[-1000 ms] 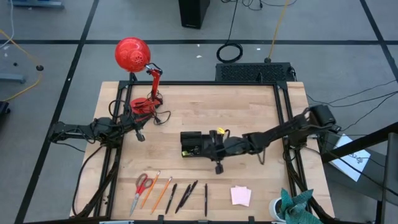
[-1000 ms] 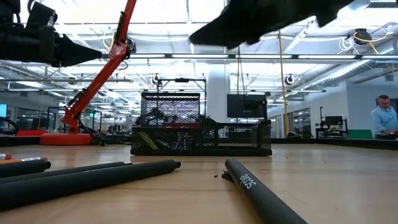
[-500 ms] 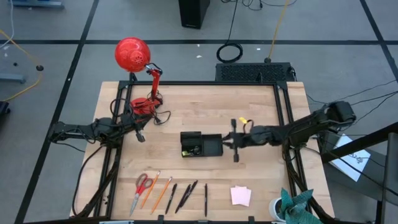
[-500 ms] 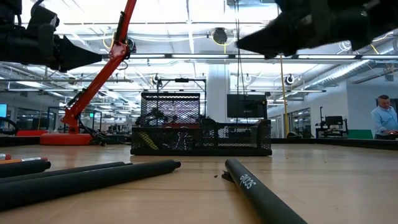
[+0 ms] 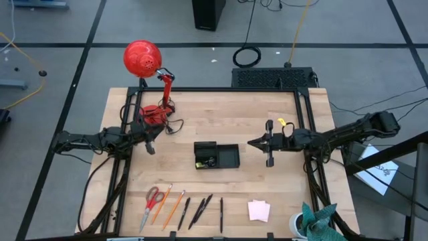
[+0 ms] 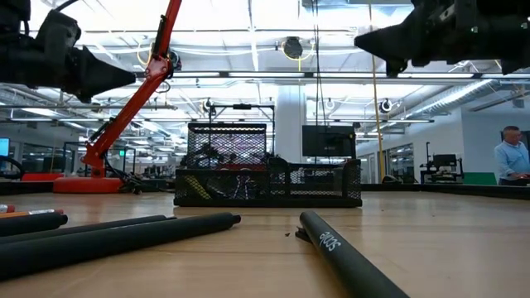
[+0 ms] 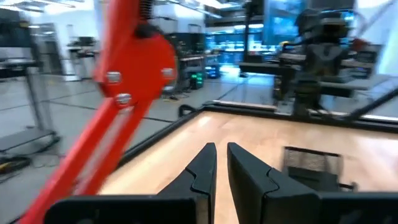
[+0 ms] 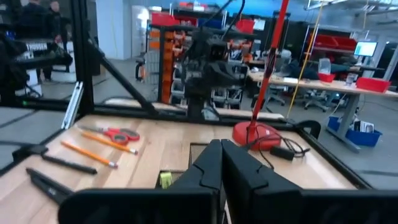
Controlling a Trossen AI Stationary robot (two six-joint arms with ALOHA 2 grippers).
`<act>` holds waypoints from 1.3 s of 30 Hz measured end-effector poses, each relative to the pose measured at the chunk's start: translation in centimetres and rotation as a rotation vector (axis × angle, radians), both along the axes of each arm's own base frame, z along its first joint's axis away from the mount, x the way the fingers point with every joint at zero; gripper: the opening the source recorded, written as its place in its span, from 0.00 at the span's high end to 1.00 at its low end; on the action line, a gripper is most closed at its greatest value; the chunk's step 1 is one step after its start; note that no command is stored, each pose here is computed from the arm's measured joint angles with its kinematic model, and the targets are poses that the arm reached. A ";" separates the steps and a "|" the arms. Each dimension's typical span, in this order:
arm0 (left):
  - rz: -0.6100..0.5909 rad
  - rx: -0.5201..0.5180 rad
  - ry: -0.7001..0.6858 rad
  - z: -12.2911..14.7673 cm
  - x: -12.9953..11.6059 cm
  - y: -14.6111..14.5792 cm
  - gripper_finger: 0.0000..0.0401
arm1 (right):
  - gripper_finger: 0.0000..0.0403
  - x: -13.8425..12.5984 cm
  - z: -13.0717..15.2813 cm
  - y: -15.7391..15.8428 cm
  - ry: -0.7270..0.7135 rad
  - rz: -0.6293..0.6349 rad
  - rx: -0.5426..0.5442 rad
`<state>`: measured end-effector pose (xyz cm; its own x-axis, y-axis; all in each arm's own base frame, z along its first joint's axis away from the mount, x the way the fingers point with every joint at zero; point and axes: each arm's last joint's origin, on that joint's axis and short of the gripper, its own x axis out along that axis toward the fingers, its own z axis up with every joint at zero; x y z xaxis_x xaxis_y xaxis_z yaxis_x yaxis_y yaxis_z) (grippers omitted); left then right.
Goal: Pick and place office supplies into organizer
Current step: Put the left pencil into the desk organizer
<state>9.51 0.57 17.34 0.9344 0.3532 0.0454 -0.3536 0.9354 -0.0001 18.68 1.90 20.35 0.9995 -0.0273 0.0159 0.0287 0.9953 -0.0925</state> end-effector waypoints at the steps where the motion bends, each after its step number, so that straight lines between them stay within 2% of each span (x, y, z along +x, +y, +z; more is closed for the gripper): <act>1: -0.036 0.001 0.001 0.0 0.0 -0.1 0.88 | 1.00 0.0 -0.1 0.0 0.007 0.000 -0.005; 5: -0.182 -0.031 0.014 -0.2 0.3 -0.5 0.88 | 1.00 0.0 0.1 0.0 -0.014 -0.002 -0.034; 9: -0.242 -0.111 -0.001 -0.1 0.7 -0.9 0.88 | 1.00 -0.1 0.8 0.0 -0.077 -0.007 -0.085; 12: -0.241 -0.185 0.046 -0.7 1.2 -1.3 0.88 | 1.00 -0.2 1.0 -0.1 -0.093 -0.014 -0.136; 17: -0.182 -0.324 0.226 -2.6 2.2 -2.4 0.88 | 1.00 -0.3 1.0 -0.5 -0.072 -0.033 -0.144; 20: -0.195 -0.403 0.308 -1.8 3.2 -3.7 0.88 | 1.00 -0.4 0.9 -0.6 -0.065 -0.041 -0.150; 23: -0.207 -0.373 0.417 0.4 4.9 -5.7 0.88 | 1.00 -0.3 0.9 -0.9 -0.061 -0.056 -0.165; 26: -0.218 -0.280 0.548 3.3 7.0 -8.4 0.88 | 1.00 -0.3 0.9 -1.1 -0.056 -0.068 -0.173; 28: -0.195 -0.230 0.654 5.1 8.3 -10.4 0.88 | 1.00 -0.3 0.7 -1.2 -0.042 -0.072 -0.174; 30: -0.142 -0.227 0.771 6.2 9.4 -12.2 0.88 | 1.00 -0.3 0.6 -1.3 -0.023 -0.075 -0.176; 34: -0.007 -0.372 0.976 7.7 11.6 -15.9 0.88 | 1.00 -0.3 0.4 -1.4 -0.010 -0.077 -0.177; 39: 0.175 -0.473 1.306 6.3 12.6 -20.2 0.88 | 1.00 -0.3 0.4 -1.4 -0.013 -0.075 -0.133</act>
<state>22.13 -19.66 23.61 0.1514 0.2058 -0.9668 -0.4536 0.8835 0.1170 18.39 0.54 20.80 0.9944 -0.0991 0.0376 0.1050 0.9693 -0.2222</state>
